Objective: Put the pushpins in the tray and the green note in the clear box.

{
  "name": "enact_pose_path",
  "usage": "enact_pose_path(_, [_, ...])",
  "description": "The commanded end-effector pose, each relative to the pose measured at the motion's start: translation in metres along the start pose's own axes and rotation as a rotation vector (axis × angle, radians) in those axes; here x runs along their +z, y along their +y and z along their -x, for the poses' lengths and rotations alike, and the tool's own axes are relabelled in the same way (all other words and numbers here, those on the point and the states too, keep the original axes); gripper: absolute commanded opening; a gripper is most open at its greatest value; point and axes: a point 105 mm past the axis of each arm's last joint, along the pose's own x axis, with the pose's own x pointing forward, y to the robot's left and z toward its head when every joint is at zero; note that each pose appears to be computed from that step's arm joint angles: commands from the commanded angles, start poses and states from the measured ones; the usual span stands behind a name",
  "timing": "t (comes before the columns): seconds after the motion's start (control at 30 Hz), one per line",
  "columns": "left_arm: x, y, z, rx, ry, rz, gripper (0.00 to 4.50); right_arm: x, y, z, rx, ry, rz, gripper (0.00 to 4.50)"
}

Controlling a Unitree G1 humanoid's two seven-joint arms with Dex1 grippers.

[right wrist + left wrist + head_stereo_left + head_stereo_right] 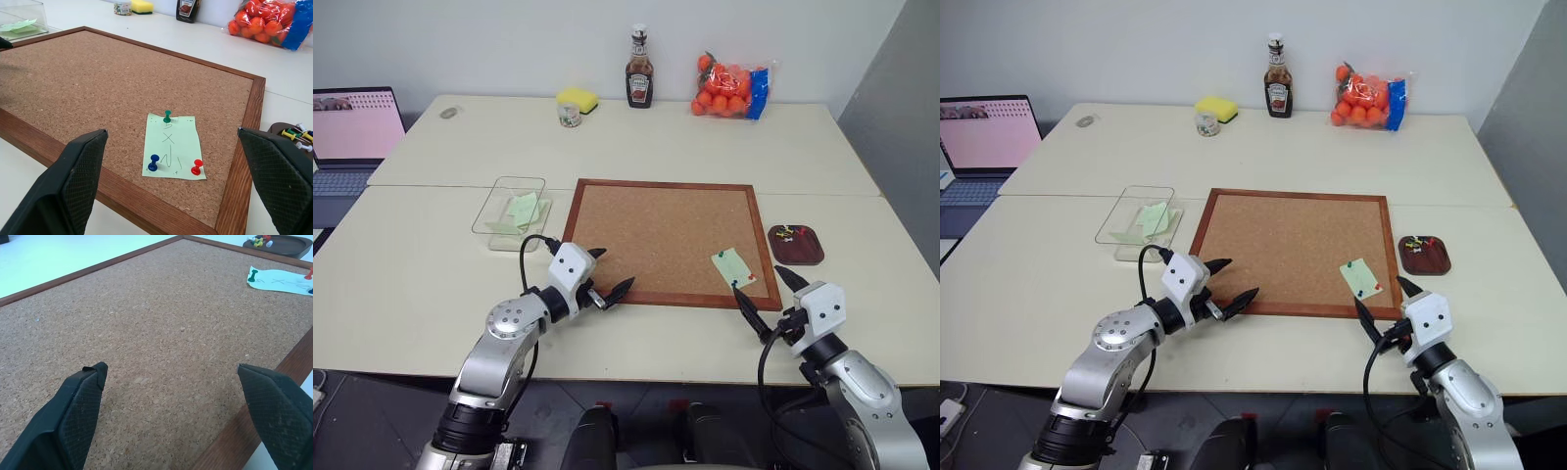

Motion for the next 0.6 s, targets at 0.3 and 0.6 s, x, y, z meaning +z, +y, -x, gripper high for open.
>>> enact_pose_path(0.3, [0.012,0.001,-0.001,0.008,-0.025,-0.056,4.49,0.007,0.001,0.000,0.003,-0.033,0.003,4.50])
enact_pose_path(0.6, [0.025,0.018,-0.007,0.042,-0.071,-0.051,4.49,0.011,0.001,-0.004,0.008,-0.048,0.006,4.50])
